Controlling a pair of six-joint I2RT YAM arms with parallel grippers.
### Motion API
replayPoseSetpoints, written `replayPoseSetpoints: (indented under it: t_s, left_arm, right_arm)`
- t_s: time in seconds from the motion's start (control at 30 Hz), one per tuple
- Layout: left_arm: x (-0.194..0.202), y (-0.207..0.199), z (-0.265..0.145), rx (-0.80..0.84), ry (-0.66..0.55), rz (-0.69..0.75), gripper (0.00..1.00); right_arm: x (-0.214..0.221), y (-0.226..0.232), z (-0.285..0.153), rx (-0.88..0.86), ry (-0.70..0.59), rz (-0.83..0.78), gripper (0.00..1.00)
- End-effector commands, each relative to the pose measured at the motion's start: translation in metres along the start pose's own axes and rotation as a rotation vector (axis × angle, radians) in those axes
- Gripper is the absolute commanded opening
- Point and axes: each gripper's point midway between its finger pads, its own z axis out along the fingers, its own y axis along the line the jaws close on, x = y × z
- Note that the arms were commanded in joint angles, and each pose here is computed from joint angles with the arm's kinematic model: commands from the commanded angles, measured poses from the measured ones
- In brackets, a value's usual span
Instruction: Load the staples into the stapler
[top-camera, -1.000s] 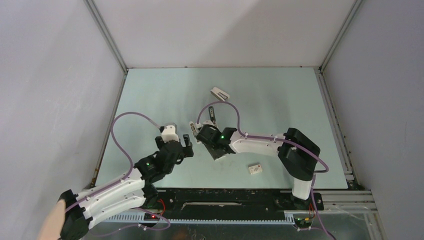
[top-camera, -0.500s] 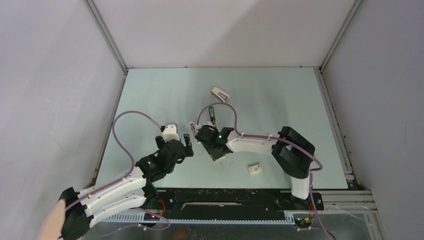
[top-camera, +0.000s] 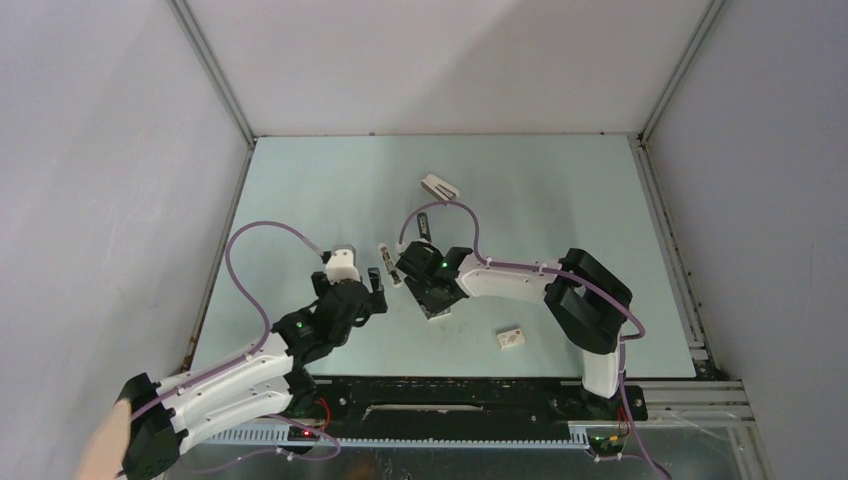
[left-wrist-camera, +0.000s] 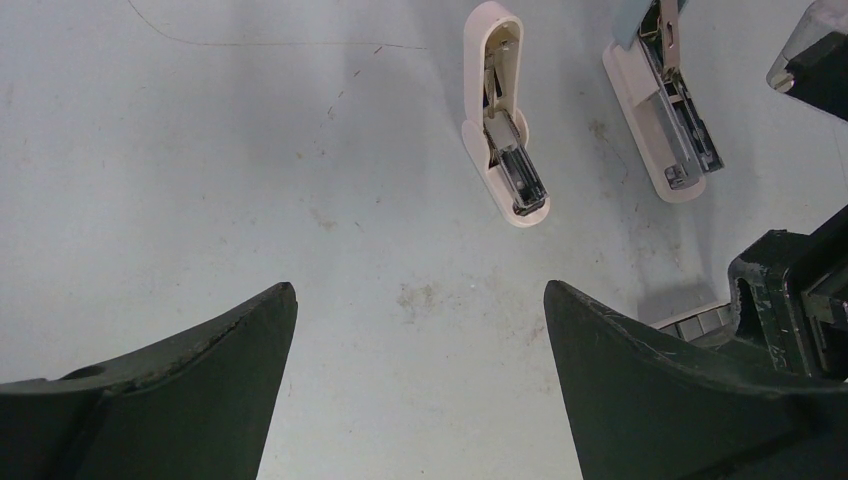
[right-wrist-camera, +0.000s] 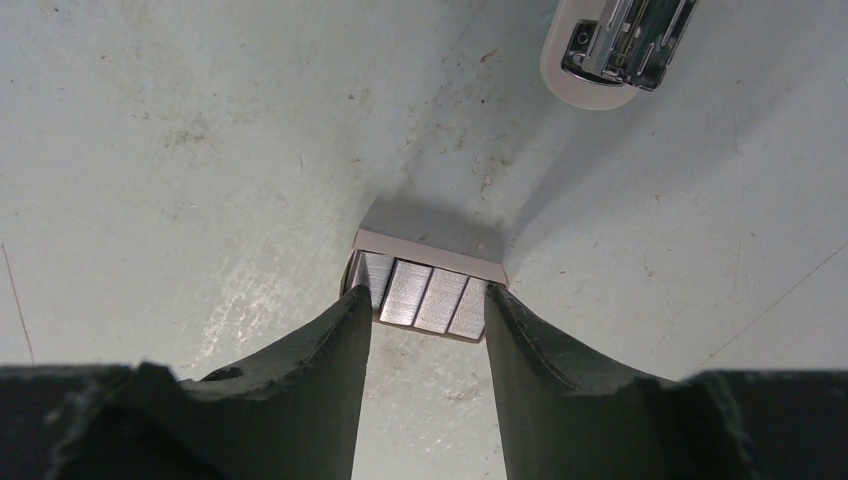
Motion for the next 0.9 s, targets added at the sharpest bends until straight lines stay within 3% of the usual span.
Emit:
replayPoseSetpoints:
  t_s: [0.0,0.53,0.87]
  left_arm:
    - [-0.02,-0.009,-0.002,0.015,-0.043,-0.015,0.96]
    - [-0.02,-0.014,-0.002,0.048,-0.047,-0.024,0.96]
    - [-0.02,-0.015,-0.003,0.055,-0.047,-0.028,0.96]
  right_arm:
    - [0.018,0.002,0.016,-0.018,0.065,-0.002,0.5]
    - [0.013,0.001,0.017,0.022,0.021,-0.04,0.6]
    - [0.011,-0.007,0.015,0.073,0.007,-0.043,0.6]
